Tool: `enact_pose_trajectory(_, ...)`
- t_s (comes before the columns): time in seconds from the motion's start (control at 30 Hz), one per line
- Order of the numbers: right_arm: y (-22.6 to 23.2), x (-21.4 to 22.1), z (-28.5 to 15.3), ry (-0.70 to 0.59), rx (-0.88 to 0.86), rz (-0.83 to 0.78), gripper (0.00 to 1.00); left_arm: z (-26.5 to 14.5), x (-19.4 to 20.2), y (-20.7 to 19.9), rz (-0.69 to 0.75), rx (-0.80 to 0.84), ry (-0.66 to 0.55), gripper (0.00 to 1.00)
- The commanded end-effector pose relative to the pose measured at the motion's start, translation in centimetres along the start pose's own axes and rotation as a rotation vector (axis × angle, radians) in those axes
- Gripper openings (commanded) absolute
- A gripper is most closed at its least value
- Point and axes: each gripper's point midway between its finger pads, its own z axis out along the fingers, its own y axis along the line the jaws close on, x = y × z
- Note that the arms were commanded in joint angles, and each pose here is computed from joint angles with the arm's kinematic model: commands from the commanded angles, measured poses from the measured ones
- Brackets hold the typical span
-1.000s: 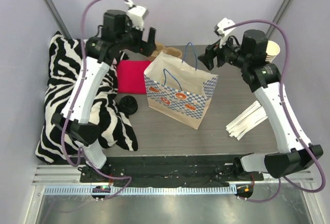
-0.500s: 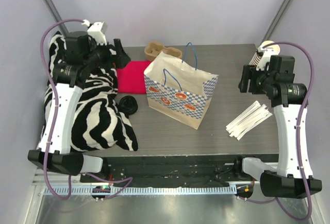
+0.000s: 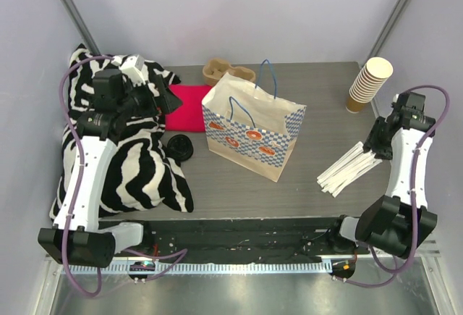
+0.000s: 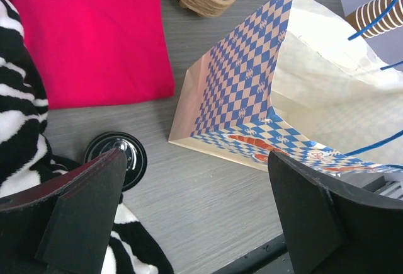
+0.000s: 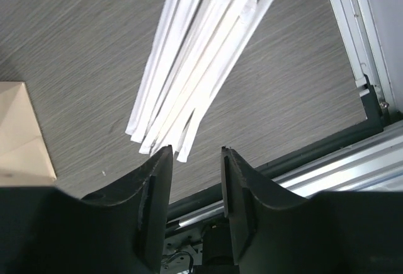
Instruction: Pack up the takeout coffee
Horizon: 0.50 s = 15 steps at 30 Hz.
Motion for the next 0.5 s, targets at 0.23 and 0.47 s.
enact_pose_trajectory(0.23,-3.6,0.7,4.9,0.071,0.107,0.137,0.38,2.3,-1.3,-0.5,-0.091,0.112,0.028,1.0)
enact_pose_trajectory(0.47,-6.0,2.0,7.1,0.056,0.264,0.236,0.27,2.5,-0.9,-1.1,-0.094,0.154,0.122,1.0)
